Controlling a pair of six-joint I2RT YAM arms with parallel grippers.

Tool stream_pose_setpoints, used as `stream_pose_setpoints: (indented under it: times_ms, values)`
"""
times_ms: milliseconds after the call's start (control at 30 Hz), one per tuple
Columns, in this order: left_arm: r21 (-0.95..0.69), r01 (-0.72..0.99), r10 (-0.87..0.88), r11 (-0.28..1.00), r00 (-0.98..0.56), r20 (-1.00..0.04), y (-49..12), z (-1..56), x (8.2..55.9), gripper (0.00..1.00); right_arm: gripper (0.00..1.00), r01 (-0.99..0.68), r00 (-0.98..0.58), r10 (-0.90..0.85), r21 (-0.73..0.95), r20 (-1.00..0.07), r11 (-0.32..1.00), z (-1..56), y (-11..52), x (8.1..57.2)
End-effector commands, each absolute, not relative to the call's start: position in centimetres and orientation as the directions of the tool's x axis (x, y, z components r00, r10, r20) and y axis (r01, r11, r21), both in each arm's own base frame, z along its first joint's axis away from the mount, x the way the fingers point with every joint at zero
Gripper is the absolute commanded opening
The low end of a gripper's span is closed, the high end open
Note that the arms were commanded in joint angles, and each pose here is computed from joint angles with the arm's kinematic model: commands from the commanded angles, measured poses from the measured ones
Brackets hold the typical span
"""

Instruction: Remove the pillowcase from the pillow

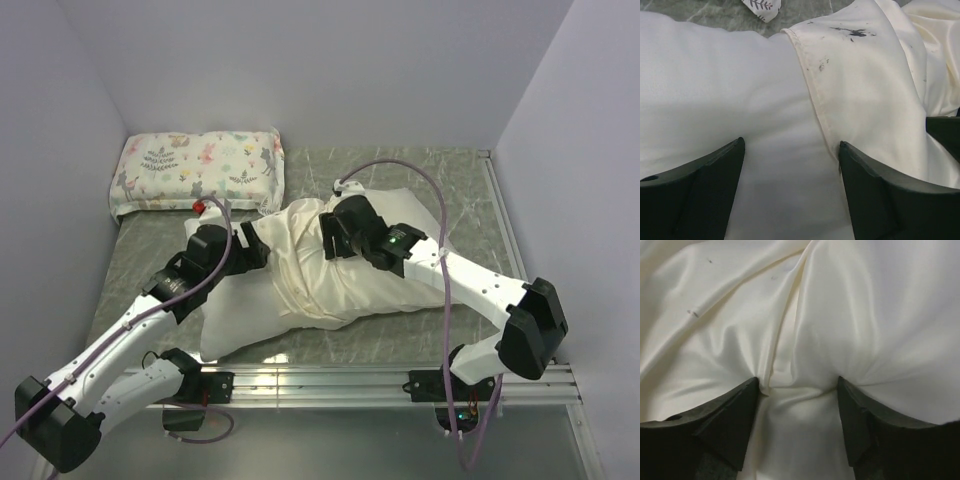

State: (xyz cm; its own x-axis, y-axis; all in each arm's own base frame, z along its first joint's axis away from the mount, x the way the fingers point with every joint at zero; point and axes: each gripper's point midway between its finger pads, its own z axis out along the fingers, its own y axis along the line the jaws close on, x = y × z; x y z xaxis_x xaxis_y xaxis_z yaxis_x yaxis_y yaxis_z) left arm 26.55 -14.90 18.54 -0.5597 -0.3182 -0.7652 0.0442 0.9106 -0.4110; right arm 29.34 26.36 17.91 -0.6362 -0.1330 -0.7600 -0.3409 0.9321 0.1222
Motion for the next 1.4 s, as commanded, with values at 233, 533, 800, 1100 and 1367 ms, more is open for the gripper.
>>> stream_pose_setpoints:
  times_ms: [233,533,800,1100,1367]
  values:
    - [-0.460,-0.014,-0.404,0.888,-0.500,-0.766,-13.9,18.6,26.6,0.88,0.03,-0.257,-0.616,-0.061,0.128,-0.785,0.958,17.8,24.6,30.0]
    - [-0.485,-0.027,-0.436,0.874,-0.483,-0.759,-13.1,18.1,25.5,0.99,0.01,-0.193,-0.616,0.037,0.196,-0.787,0.961,18.2,22.0,30.3]
    - [-0.481,-0.034,-0.425,0.876,-0.526,-0.737,-13.6,16.2,25.5,0.54,0.68,-0.325,-0.564,0.043,0.269,-0.825,0.907,22.7,24.9,28.0]
    - [-0.487,0.006,-0.403,0.873,-0.550,-0.731,-14.6,15.8,25.6,0.85,0.74,-0.490,-0.547,-0.100,0.221,-0.831,0.843,23.4,34.1,24.1]
    - [-0.473,0.006,-0.381,0.881,-0.584,-0.717,-15.0,14.6,25.8,0.70,0.49,-0.453,-0.580,-0.184,0.126,-0.794,0.882,19.4,36.4,25.6]
